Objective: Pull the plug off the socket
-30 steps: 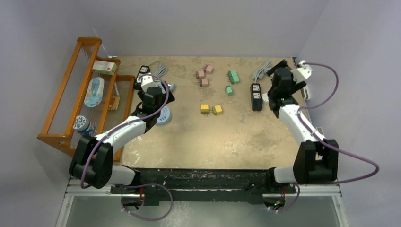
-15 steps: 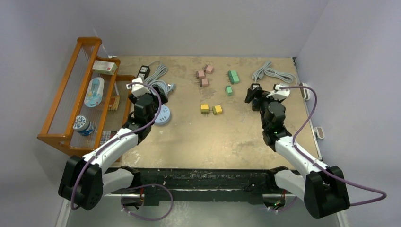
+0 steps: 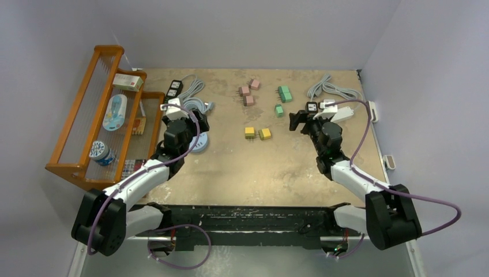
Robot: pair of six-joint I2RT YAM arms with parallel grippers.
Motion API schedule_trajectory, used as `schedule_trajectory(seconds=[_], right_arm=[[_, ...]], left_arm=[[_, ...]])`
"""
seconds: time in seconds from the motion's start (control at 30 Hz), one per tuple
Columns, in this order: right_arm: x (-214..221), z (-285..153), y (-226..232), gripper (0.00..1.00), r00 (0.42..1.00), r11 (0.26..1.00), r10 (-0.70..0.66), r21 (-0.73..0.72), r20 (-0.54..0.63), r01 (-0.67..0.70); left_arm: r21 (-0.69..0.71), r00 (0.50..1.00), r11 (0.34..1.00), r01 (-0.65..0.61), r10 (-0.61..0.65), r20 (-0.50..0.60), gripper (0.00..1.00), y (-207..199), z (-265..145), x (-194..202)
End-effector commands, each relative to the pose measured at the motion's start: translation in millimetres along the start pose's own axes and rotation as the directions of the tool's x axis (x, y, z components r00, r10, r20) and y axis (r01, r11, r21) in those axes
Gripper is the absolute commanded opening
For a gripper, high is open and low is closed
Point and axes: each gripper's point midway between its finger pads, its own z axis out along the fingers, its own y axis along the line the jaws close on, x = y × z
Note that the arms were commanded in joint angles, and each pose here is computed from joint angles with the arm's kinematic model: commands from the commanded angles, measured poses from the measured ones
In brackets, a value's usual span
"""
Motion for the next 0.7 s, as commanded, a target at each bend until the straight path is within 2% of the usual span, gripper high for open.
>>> schedule_trajectory(seconds=[0.0,0.1,0.2,0.47,0.67], right_arm=[[-11.3,1.6,51.4,0.99,0.999,0.956,-0.027,-0.289,0.044,0.039],[-11.5,-2.0,63.3,0.99,0.999,0.919,-0.009,-0.393,0.039,0.024],[-8.9,-0.4,63.8,0.99,1.0,0.911,-0.01,-0.412,0.023,0.018],[-5.6,9.7,38.5,0.99,1.0,0.958,-0.021,-0.286,0.004,0.021],[-1.5,12.7,36.1,1.0,1.0,0.96,-0.031,-0.277,0.002,0.03]], left_arm=[[0.086,1.0,0.996,-0.012,0.009,0.03,0.85,-16.0,0.5,-6.4],[0.094,1.0,0.995,-0.015,0.013,0.02,0.85,-17.2,1.3,-3.1],[0.101,1.0,0.995,-0.014,0.013,0.012,0.85,-17.5,1.9,0.8],[0.09,1.0,0.996,-0.009,0.009,0.005,0.85,-14.9,5.9,4.4],[0.079,1.0,0.997,-0.007,0.007,0.002,0.84,-12.9,7.2,4.9]])
